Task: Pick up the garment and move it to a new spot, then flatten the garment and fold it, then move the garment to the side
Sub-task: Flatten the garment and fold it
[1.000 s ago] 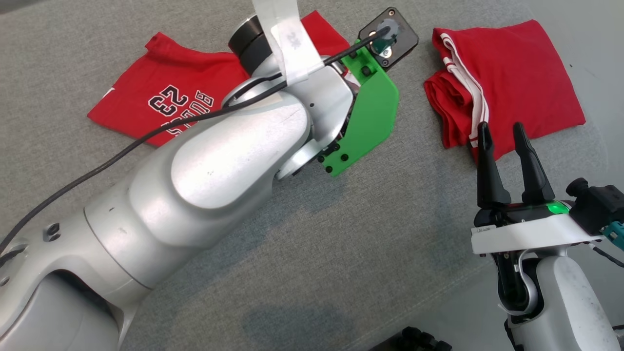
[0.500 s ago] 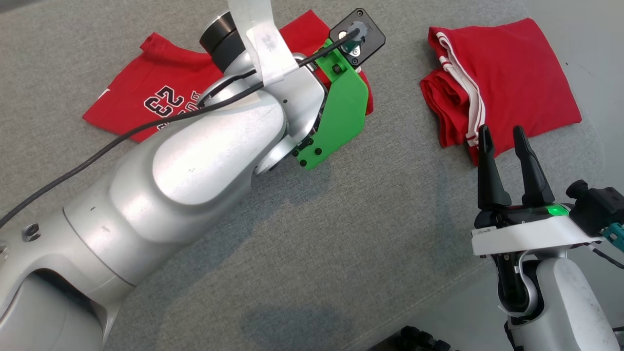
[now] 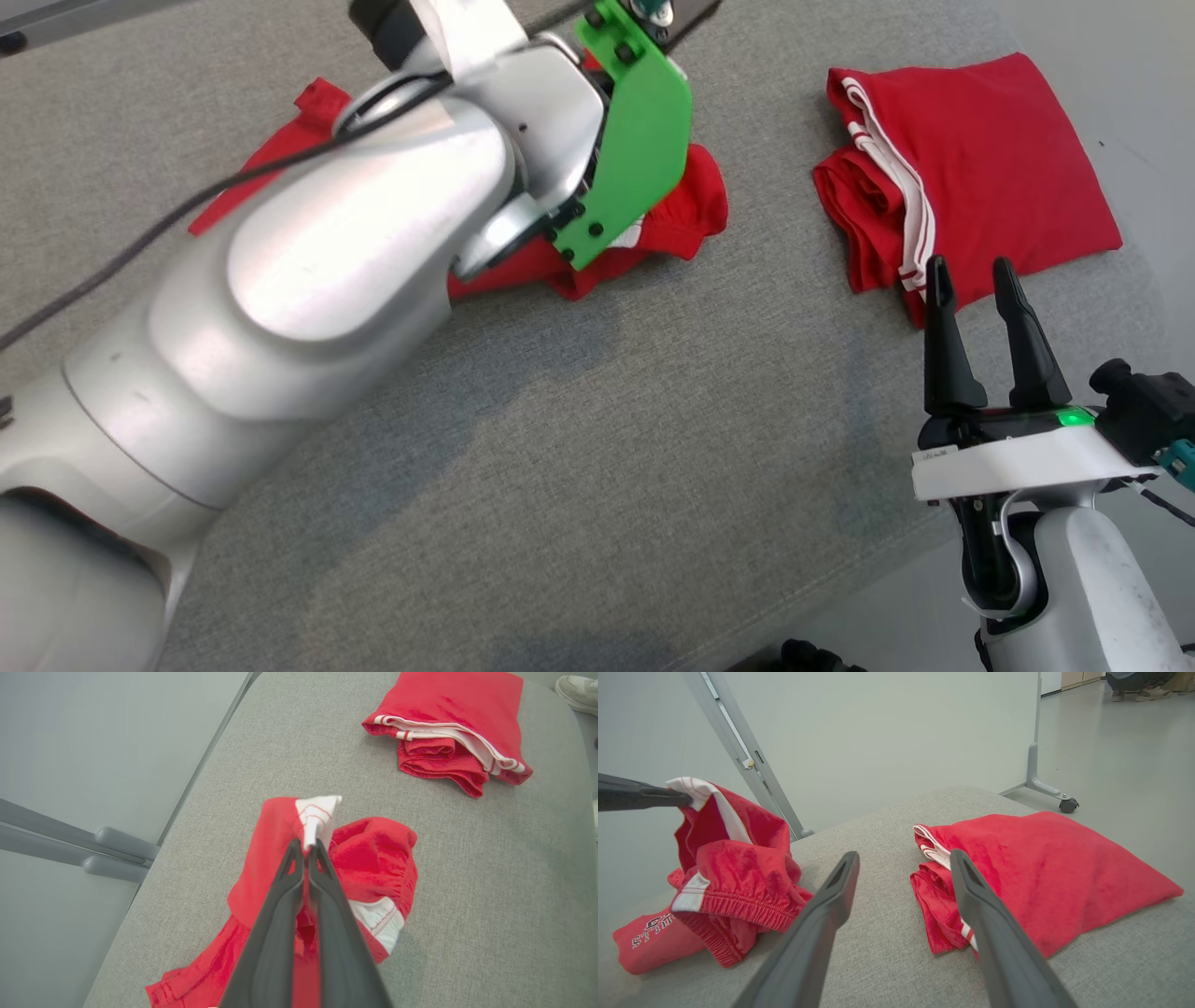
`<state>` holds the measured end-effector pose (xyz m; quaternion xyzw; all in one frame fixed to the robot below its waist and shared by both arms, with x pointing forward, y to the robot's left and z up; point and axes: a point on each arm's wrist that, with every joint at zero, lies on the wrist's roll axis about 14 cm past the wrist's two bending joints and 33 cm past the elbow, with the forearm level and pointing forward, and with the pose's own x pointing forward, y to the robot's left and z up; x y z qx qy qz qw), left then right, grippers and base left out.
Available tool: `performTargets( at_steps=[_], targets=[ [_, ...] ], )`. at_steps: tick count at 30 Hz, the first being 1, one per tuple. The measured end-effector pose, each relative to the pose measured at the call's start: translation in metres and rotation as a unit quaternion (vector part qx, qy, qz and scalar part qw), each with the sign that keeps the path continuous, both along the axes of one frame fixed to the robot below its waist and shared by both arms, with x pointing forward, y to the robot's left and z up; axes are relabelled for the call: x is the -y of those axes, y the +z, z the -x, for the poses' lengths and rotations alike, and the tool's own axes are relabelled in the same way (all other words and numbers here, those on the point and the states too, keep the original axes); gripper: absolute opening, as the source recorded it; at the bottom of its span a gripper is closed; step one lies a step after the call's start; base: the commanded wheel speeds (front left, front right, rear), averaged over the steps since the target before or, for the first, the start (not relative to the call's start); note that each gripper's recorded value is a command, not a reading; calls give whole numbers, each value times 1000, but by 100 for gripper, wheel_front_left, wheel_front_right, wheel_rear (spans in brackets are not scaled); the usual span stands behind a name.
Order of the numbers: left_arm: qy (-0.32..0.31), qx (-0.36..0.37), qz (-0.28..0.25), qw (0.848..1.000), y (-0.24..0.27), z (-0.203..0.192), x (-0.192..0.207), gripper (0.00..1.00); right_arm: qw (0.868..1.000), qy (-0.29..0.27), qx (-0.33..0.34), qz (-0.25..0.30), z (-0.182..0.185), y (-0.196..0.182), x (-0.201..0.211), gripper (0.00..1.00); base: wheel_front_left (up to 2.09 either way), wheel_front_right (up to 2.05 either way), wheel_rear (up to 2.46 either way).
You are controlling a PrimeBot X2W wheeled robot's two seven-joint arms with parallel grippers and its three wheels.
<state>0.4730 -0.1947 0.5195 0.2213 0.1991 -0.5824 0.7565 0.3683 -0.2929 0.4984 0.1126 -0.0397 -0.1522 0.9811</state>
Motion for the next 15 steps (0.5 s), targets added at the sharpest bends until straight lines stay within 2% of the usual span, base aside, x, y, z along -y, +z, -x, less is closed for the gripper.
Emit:
performTargets(
  at_steps=[6, 12, 15],
  targets=[
    [55, 43, -2, 998, 57, -42, -33, 0, 1000, 12, 7, 3, -2, 4, -7, 100, 0, 0, 0],
    [97, 63, -54, 992, 101, -57, -79, 0, 999, 31, 8, 0, -2, 3, -20, 100, 0, 0, 0],
    [100, 55, -107, 988, 113, -46, -103, 0, 999, 42, 8, -5, -1, 1, -28, 100, 0, 0, 0]
  ],
)
